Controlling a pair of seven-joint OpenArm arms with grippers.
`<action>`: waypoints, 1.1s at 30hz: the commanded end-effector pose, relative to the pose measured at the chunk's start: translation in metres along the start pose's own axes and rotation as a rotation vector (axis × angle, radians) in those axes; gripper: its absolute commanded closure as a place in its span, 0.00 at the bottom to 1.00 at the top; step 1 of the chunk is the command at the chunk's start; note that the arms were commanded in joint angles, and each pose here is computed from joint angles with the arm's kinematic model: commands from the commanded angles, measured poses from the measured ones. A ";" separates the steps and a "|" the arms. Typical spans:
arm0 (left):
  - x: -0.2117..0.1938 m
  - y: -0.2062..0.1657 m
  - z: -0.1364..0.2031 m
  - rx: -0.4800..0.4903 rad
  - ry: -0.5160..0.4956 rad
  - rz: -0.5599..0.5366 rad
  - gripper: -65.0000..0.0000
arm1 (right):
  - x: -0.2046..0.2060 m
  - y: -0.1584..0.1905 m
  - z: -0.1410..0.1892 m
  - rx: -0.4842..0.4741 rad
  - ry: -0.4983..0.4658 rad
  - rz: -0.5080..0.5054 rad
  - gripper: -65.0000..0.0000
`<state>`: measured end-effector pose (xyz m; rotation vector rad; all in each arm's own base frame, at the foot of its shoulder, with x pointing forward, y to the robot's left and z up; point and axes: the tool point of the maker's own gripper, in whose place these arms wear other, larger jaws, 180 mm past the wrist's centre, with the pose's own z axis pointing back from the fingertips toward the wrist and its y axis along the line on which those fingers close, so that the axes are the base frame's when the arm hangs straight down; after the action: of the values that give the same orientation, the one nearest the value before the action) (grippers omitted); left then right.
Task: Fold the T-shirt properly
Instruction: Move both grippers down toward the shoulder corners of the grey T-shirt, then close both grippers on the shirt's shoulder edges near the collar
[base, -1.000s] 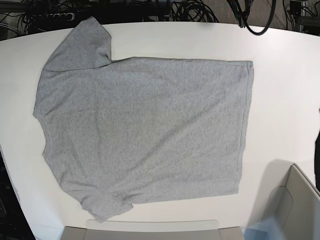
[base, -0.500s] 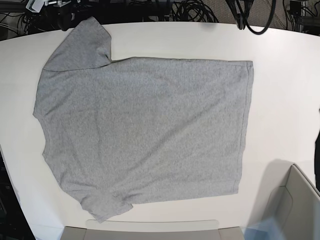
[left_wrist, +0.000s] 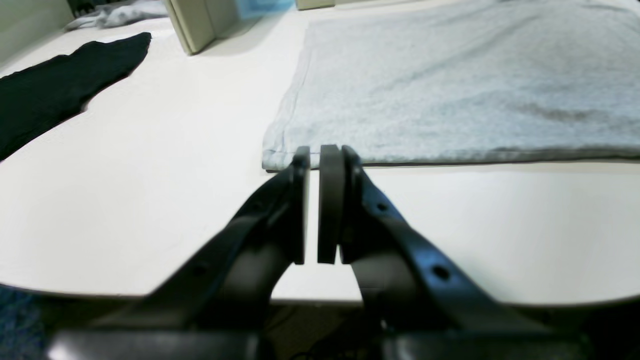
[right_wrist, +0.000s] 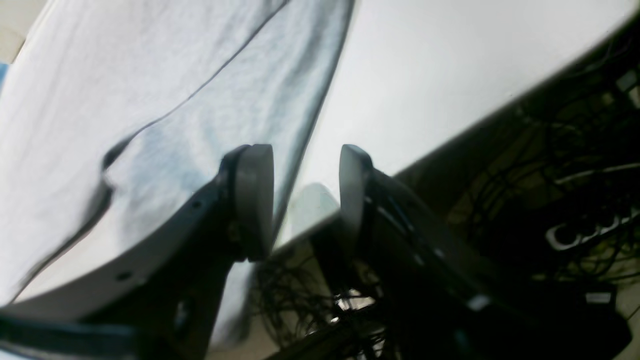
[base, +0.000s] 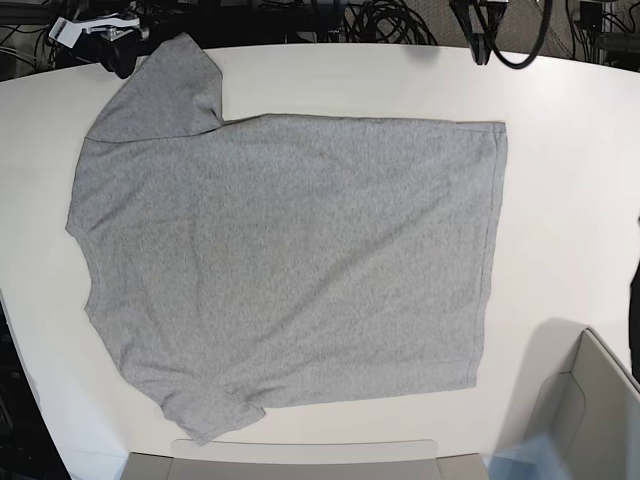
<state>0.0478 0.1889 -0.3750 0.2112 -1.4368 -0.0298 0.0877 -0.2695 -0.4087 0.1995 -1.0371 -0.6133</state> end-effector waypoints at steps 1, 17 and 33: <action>0.007 0.003 0.004 0.004 -0.023 -0.008 0.93 | 0.002 -0.001 0.004 -0.001 -0.017 -0.005 0.66; 0.019 0.006 -0.003 0.014 -0.064 -0.011 0.93 | -0.016 0.020 -0.019 0.034 0.062 -0.054 0.66; 0.051 0.019 -0.046 0.084 -0.014 0.083 0.84 | -0.041 0.004 0.000 -0.031 0.111 -0.077 0.66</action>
<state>0.1013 0.2055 -0.3356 0.2142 -1.4320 0.0961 0.0932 -0.2424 -0.4220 0.2788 -1.0158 -0.6707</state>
